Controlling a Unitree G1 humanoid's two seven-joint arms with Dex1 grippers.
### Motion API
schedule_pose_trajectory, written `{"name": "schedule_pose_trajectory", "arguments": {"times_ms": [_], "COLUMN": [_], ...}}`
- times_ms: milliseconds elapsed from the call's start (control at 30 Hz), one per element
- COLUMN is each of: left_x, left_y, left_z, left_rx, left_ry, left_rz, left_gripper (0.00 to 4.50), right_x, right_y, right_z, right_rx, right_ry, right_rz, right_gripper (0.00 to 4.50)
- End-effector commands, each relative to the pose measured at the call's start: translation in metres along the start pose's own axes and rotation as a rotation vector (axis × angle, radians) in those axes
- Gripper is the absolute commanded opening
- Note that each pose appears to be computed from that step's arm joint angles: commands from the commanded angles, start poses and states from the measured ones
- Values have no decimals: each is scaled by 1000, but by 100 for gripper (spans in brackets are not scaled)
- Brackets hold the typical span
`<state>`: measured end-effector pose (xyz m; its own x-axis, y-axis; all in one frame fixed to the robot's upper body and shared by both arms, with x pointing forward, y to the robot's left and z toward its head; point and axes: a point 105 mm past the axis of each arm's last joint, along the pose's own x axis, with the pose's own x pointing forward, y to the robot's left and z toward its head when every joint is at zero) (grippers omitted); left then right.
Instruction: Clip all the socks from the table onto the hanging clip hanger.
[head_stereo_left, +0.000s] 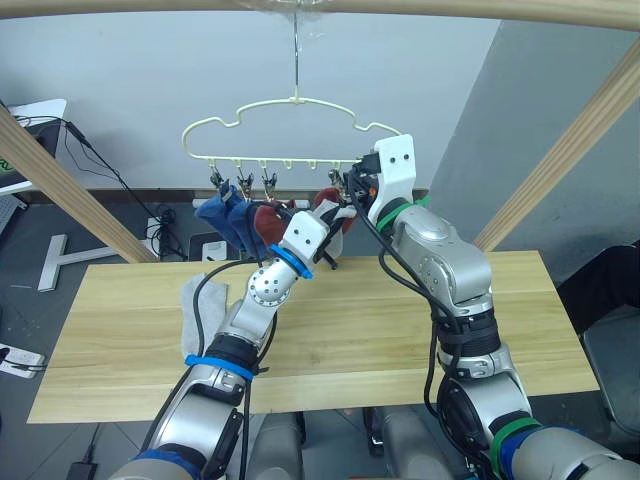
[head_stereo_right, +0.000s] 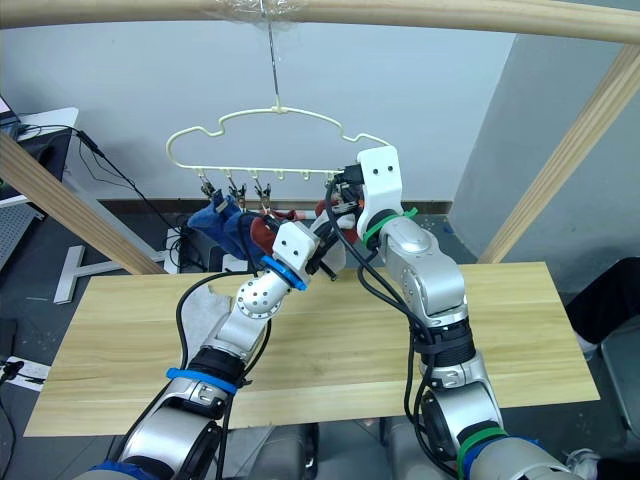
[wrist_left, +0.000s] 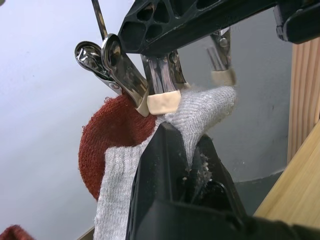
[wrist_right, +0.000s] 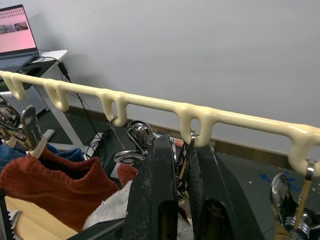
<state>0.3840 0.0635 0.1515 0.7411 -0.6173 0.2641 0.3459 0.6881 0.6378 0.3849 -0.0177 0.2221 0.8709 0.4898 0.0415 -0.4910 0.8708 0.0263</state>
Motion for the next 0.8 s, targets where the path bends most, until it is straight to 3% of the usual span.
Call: {"name": "schedule_pose_trajectory", "arguments": {"times_ms": [33,333,467,767,800], "left_x": [6,8,7,-2,-4], "left_y": [12,11,4,-7,-10], "left_z": [16,18,19,15,15], "left_rx": [4,-3,-48,-150,-173], "left_ry": [-66,-67,-78,-53,-55], "left_rz": [50,46,-5,-104,-128], "left_gripper": [0,0,0,255,255], "right_x": [-3,-4,-8,-28,-31], "right_y": [6,2,1,0,0], "right_z": [15,18,21,20,20], "right_rx": [12,59,57,-57,-73], "right_ry": [-50,-58,-61,-52,-52], "right_rz": [24,8,13,30,31], "right_gripper": [33,348,348,352,352]}}
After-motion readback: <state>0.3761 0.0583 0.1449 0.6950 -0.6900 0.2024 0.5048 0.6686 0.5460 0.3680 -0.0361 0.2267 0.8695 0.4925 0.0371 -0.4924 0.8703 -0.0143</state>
